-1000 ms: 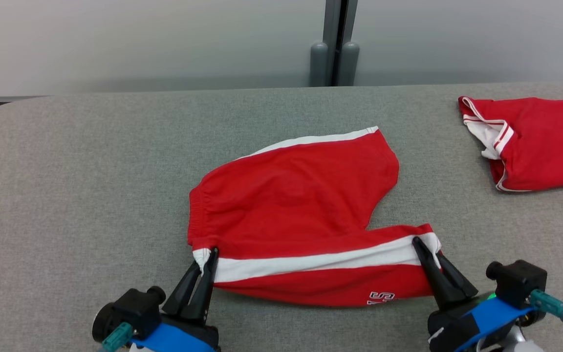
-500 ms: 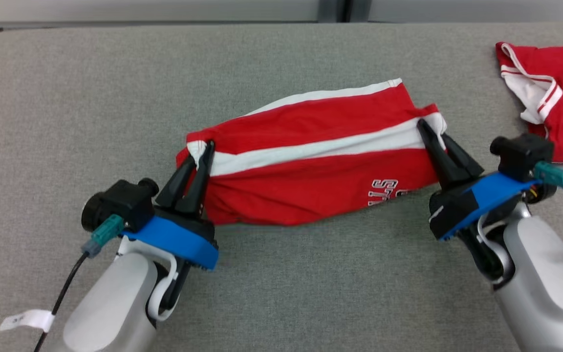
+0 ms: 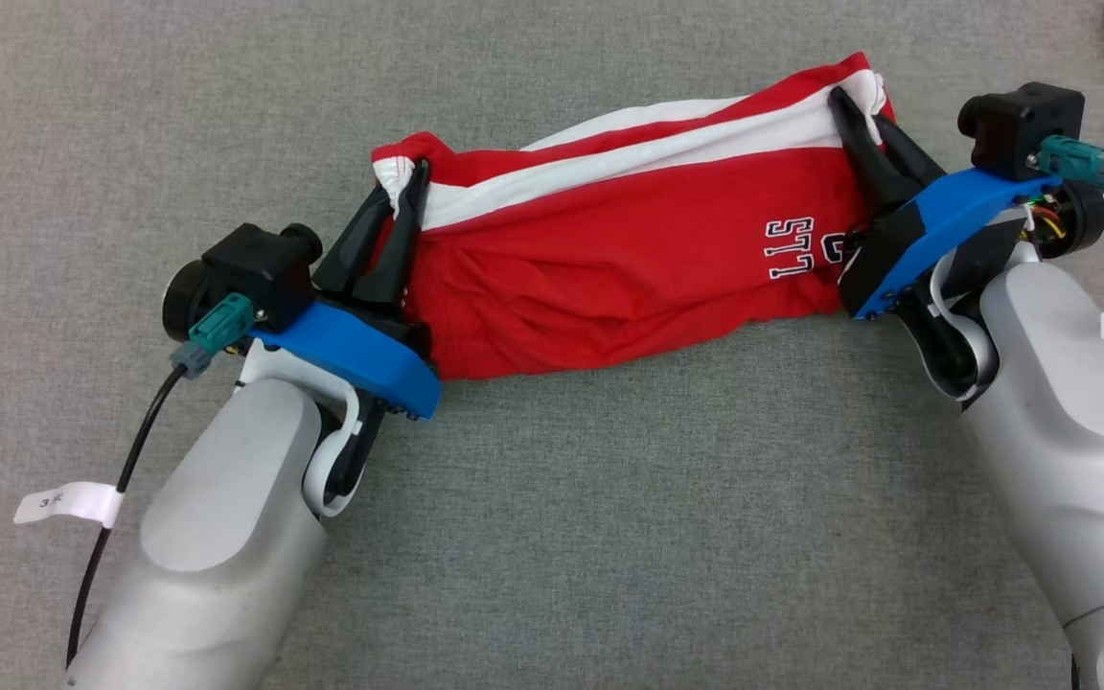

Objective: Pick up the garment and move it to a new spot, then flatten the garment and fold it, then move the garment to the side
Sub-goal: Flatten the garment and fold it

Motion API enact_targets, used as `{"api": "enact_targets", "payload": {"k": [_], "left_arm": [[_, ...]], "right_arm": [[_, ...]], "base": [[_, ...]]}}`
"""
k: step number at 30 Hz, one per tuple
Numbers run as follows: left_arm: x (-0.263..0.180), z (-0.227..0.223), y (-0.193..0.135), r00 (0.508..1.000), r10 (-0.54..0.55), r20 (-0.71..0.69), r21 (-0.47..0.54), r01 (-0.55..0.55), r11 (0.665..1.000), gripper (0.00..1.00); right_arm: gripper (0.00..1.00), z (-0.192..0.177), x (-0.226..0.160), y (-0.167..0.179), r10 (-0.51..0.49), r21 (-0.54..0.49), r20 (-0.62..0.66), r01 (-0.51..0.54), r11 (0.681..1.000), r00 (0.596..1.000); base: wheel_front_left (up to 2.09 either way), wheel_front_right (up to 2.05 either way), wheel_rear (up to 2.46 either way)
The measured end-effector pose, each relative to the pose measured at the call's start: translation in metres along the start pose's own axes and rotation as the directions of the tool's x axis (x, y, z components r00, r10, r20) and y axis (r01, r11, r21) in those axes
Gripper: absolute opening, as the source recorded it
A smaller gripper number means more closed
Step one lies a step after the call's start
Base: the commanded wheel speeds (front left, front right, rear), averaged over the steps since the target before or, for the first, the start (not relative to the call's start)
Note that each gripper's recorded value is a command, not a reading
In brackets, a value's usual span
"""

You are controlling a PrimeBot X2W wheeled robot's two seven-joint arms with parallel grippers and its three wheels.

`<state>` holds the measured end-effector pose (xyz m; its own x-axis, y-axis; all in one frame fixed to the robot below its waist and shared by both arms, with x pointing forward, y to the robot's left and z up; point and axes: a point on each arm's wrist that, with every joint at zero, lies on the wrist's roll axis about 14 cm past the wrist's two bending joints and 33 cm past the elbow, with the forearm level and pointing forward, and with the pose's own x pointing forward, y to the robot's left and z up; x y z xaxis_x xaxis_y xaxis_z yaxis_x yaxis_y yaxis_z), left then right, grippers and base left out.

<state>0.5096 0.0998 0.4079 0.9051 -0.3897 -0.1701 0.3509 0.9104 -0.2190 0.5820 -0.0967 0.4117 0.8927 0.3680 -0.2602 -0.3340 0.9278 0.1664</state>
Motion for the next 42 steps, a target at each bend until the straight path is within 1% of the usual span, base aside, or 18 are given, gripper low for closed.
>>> {"api": "enact_targets", "payload": {"k": [1, 2, 3, 4, 5, 10, 15, 20, 24, 28, 33, 39, 42], "left_arm": [[0.001, -0.001, 0.001, 1.000, 0.003, -0.004, -0.001, -0.003, 1.000, 0.00], [0.001, -0.002, 0.002, 1.000, 0.006, -0.006, -0.004, -0.006, 1.000, 0.00], [0.002, -0.003, 0.002, 1.000, 0.008, -0.008, -0.003, -0.008, 1.000, 0.00], [0.003, -0.002, 0.002, 1.000, 0.009, -0.006, -0.001, -0.009, 1.000, 0.45], [0.003, 0.000, 0.002, 1.000, 0.011, 0.000, -0.002, -0.011, 1.000, 1.00], [-0.007, 0.006, -0.001, 1.000, 0.017, 0.014, 0.019, -0.017, 1.000, 1.00], [-0.026, 0.009, -0.005, 0.999, 0.031, 0.033, 0.028, -0.032, 0.999, 1.00], [-0.054, 0.016, 0.002, 0.994, 0.088, 0.065, 0.048, -0.091, 0.995, 1.00], [-0.074, 0.038, 0.015, 0.978, 0.157, 0.138, 0.067, -0.167, 0.984, 1.00], [-0.096, 0.058, 0.031, 0.946, 0.243, 0.212, 0.068, -0.263, 0.963, 1.00], [-0.125, 0.075, 0.052, 0.897, 0.343, 0.277, 0.066, -0.374, 0.925, 1.00], [-0.153, 0.078, 0.070, 0.847, 0.437, 0.302, 0.060, -0.474, 0.878, 1.00], [-0.163, 0.075, 0.073, 0.835, 0.463, 0.297, 0.058, -0.500, 0.864, 1.00]], "right_arm": [[0.00, -0.003, 0.003, 0.000, 0.000, 0.001, -0.011, 0.000, 1.000, 1.000], [0.49, -0.006, 0.006, 0.001, 0.001, 0.002, -0.018, -0.001, 1.000, 1.000], [1.00, -0.007, 0.007, 0.002, 0.003, 0.001, -0.018, -0.003, 1.000, 1.000], [1.00, -0.007, 0.008, 0.002, 0.003, 0.000, -0.016, -0.003, 1.000, 1.000], [1.00, -0.007, 0.008, 0.002, 0.002, 0.002, -0.016, -0.002, 1.000, 1.000], [1.00, -0.002, -0.001, 0.001, 0.001, -0.027, -0.006, -0.001, 1.000, 1.000], [1.00, 0.000, -0.021, -0.008, -0.016, -0.055, -0.005, 0.016, 0.998, 1.000], [1.00, 0.002, -0.041, -0.017, -0.040, -0.076, -0.011, 0.039, 0.996, 0.999], [1.00, 0.003, -0.051, -0.023, -0.058, -0.081, -0.019, 0.056, 0.995, 0.998], [1.00, -0.001, -0.051, -0.025, -0.069, -0.080, -0.046, 0.065, 0.995, 0.997], [1.00, -0.011, -0.048, -0.026, -0.077, -0.077, -0.082, 0.071, 0.994, 0.994], [1.00, -0.032, -0.046, -0.025, -0.091, -0.067, -0.160, 0.081, 0.994, 0.983], [1.00, -0.041, -0.044, -0.017, -0.079, -0.062, -0.192, 0.068, 0.996, 0.978]], "base": [[0.00, 0.00, 0.00], [0.00, 0.00, 0.00], [0.00, 0.00, 0.00], [0.00, 0.00, 0.00], [0.00, 0.00, 0.00], [0.00, 0.00, 0.00], [0.00, 0.00, 0.00], [0.00, 0.00, 0.00], [0.00, 0.00, 0.00], [0.00, 0.00, 0.00], [0.00, 0.00, 0.00], [0.00, 0.00, 0.00], [0.00, 0.00, 0.00]]}}
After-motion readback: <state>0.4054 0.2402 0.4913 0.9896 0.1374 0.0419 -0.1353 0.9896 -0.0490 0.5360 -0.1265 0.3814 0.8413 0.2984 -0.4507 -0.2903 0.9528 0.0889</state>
